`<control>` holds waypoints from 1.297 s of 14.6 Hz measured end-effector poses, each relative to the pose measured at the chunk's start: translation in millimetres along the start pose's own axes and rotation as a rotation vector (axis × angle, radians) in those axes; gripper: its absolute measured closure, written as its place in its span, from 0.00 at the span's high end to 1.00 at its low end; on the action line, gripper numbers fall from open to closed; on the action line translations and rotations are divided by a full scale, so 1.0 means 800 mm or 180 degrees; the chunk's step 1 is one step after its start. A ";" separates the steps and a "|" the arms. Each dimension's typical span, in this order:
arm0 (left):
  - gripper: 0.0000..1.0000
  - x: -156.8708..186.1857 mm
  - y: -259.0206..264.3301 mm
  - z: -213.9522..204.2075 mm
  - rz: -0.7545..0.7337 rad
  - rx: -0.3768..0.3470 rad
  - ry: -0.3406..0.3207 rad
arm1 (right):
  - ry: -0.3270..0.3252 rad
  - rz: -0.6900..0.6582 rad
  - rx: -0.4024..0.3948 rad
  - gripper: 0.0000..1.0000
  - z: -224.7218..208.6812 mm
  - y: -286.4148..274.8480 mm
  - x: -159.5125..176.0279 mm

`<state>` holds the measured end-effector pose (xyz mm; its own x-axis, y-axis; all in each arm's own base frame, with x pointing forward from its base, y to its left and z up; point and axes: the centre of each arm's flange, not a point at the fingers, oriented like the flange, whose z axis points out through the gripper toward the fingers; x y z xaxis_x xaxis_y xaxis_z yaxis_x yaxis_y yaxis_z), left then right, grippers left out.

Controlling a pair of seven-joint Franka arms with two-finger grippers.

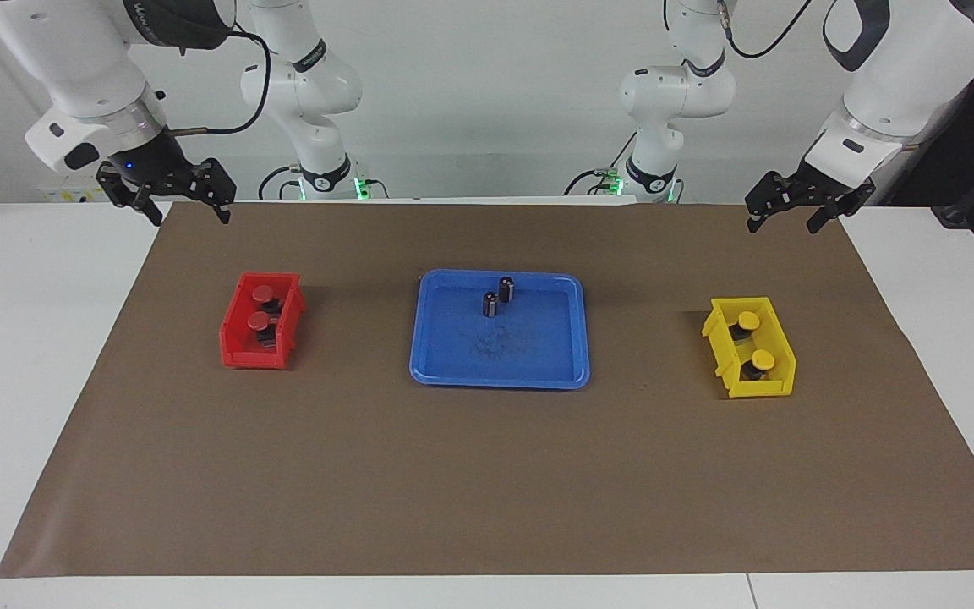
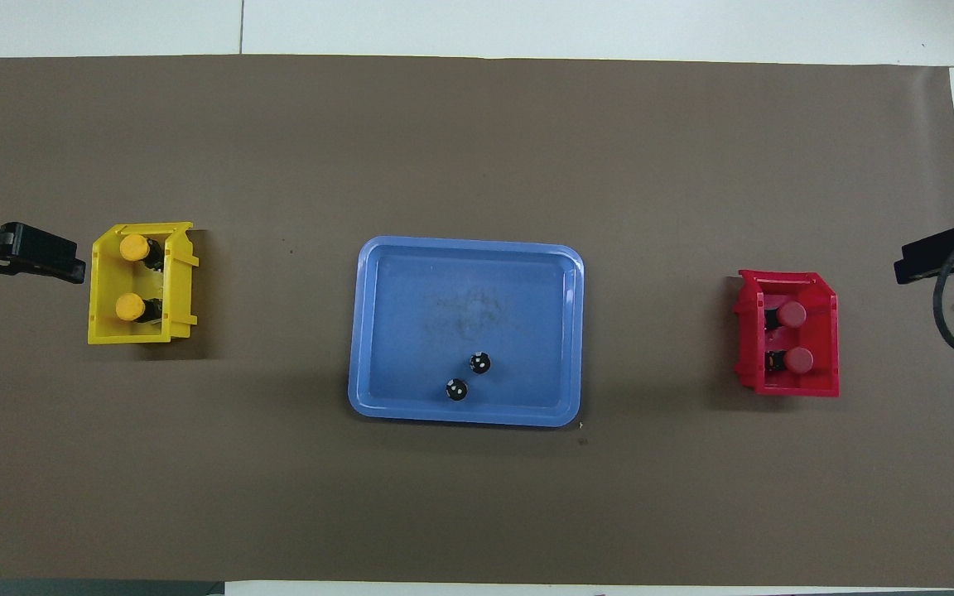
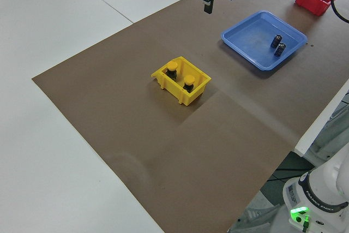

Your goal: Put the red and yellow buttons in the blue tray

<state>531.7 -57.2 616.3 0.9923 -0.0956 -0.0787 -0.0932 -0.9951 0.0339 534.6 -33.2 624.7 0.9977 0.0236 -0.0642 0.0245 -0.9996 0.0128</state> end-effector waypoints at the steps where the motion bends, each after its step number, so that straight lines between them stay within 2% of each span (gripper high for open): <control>1: 1.00 0.000 0.000 0.000 0.0000 0.0000 0.0000 | 0.0037 0.0003 0.0008 1.00 0.001 0.000 0.003; 4: 1.00 0.000 0.000 0.000 0.0000 0.0000 0.0000 | 0.0098 0.0003 0.0066 1.00 0.040 -0.002 0.027; 8: 1.00 0.000 0.000 0.000 0.0000 0.0000 0.0000 | 0.0070 0.0110 0.0236 1.00 0.178 0.003 0.049; 10: 1.00 0.000 0.000 0.000 0.0000 0.0000 0.0000 | 0.0079 0.0139 0.0238 0.97 0.231 0.003 0.046; 11: 1.00 0.000 0.000 0.000 0.0000 0.0000 0.0000 | 0.0074 0.0144 0.0235 0.89 0.251 0.003 0.042; 12: 1.00 0.000 0.000 0.000 0.0000 0.0000 0.0000 | 0.0074 0.0135 0.0232 0.82 0.267 0.004 0.038; 15: 1.00 0.000 0.000 0.000 0.0000 0.0000 0.0000 | 0.0100 0.0076 0.0223 0.79 0.298 0.008 0.029; 16: 1.00 0.000 0.000 0.000 0.0000 0.0000 0.0000 | 0.0101 0.0070 0.0221 0.75 0.305 0.007 0.026; 19: 1.00 0.000 0.000 0.000 0.0000 0.0000 0.0000 | 0.0142 -0.0002 0.0211 0.74 0.324 0.008 0.016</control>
<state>531.7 -57.2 616.2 0.9923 -0.0956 -0.0789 -0.0931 -0.9951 0.0339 530.8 -43.0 365.1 0.9995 0.0234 -0.0196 0.0223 -0.9983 -0.0534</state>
